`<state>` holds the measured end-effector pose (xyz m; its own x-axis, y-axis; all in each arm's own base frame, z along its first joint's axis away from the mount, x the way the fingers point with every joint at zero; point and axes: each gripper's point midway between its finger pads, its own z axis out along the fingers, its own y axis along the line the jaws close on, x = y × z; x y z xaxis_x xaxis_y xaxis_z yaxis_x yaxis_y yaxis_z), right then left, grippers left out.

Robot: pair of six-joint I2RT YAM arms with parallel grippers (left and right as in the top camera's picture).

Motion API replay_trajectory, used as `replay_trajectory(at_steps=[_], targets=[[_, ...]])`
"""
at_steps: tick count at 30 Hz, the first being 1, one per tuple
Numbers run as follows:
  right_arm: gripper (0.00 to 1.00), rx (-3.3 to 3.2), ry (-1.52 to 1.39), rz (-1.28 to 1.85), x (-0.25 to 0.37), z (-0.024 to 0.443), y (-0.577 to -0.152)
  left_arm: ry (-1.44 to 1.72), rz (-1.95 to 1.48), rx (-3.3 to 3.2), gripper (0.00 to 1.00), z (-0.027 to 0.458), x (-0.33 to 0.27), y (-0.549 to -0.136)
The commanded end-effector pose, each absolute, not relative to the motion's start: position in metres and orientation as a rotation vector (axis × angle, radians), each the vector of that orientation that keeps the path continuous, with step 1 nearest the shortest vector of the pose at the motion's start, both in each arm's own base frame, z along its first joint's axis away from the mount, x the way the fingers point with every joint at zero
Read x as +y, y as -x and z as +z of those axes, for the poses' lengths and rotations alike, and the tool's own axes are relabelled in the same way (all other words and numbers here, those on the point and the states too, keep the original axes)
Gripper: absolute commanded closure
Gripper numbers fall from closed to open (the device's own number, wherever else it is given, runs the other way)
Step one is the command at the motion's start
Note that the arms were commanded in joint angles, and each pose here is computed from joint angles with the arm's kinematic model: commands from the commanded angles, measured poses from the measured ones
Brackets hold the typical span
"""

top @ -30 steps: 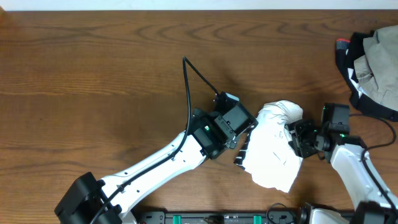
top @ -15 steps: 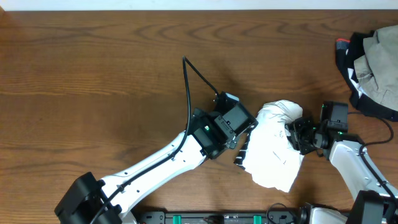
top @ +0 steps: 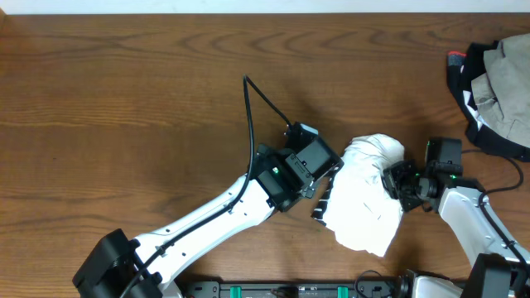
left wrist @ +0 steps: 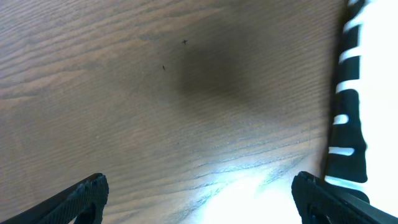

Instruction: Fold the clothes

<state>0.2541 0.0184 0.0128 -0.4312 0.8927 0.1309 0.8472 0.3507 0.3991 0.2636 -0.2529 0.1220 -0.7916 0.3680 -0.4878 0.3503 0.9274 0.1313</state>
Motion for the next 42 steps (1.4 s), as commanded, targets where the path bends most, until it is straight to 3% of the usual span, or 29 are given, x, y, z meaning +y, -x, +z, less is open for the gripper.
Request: replay_trajectory(at_steps=[1,9,17,31,33,42], targets=[[0.99,2.535,-1.494,0.473,0.002,0.021,-0.258,-0.487,0.037,2.559,0.04,0.127,-0.249,-0.263],[0.94,2.707,-1.248,0.276,-0.014,0.067,-0.258,-0.486,0.034,2.556,0.04,0.128,-0.25,-0.264],[0.95,2.911,-1.105,0.193,-0.013,0.084,-0.227,-0.486,0.033,2.556,0.04,0.128,-0.25,-0.264],[0.92,2.949,-1.244,-0.229,-0.052,0.085,-0.185,-0.486,0.033,2.556,0.04,0.128,-0.25,-0.264],[0.84,2.951,-1.255,-0.293,-0.059,0.087,-0.179,-0.486,0.033,2.556,0.04,0.128,-0.25,-0.264],[0.8,2.9,-1.313,-0.408,-0.07,0.089,-0.174,-0.486,0.033,2.556,0.04,0.128,-0.25,-0.264]])
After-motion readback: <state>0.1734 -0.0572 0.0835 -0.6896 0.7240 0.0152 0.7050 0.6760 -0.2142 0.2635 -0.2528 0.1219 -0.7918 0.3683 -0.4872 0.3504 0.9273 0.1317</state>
